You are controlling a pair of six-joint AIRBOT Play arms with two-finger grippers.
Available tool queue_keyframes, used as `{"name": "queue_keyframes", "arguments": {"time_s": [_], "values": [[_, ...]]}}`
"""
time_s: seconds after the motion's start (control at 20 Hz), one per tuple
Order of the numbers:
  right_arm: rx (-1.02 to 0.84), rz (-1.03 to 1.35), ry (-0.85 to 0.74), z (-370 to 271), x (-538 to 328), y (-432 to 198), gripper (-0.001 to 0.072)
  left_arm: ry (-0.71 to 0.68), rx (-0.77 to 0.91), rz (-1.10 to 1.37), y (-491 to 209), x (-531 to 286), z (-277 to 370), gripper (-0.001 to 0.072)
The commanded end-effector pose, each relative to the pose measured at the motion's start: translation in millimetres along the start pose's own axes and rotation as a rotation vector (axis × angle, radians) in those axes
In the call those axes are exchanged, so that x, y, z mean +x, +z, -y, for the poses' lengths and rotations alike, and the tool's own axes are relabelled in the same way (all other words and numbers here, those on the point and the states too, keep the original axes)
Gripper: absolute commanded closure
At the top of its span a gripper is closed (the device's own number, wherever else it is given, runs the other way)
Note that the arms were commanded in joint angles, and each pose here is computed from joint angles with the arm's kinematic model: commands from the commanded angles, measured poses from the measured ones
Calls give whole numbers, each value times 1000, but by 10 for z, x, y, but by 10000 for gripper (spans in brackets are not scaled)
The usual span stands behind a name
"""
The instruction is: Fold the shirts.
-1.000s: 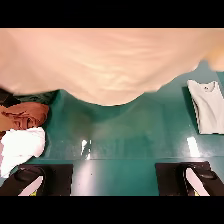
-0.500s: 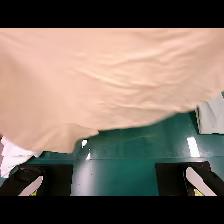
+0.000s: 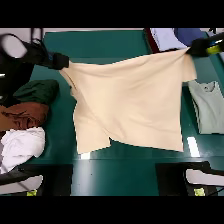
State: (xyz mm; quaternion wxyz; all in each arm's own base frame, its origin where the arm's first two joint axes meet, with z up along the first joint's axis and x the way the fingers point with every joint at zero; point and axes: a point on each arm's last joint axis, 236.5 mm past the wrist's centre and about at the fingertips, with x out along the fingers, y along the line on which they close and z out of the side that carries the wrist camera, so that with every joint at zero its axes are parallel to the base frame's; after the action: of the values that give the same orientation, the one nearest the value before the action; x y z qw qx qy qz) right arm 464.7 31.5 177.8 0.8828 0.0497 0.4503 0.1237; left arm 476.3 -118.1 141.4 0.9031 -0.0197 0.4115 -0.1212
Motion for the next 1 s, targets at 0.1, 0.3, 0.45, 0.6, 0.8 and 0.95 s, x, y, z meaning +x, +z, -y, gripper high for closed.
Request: {"name": "queue_keyframes", "arguments": {"time_s": [0.1, 0.3, 0.45, 0.6, 0.8, 0.95], "values": [[35, -117, 47, 7, 875, -210, 268, 74, -166, -90, -274, 597, -647, 262], [86, -151, 176, -212, 618, -343, 283, 73, -136, -290, -773, 250, -924, 262], [98, -171, 212, -349, 415, -650, 283, -34, -181, -417, -1384, 208, -757, 262], [96, -183, 214, -444, 313, -977, 283, -144, -259, -511, -2041, 353, -463, 261], [106, -155, 201, -486, 200, -1200, 283, -193, -384, -541, -2558, 582, -300, 262], [102, -126, 195, -508, 118, -1221, 283, -235, -452, -503, -2586, 667, -187, 263]]}}
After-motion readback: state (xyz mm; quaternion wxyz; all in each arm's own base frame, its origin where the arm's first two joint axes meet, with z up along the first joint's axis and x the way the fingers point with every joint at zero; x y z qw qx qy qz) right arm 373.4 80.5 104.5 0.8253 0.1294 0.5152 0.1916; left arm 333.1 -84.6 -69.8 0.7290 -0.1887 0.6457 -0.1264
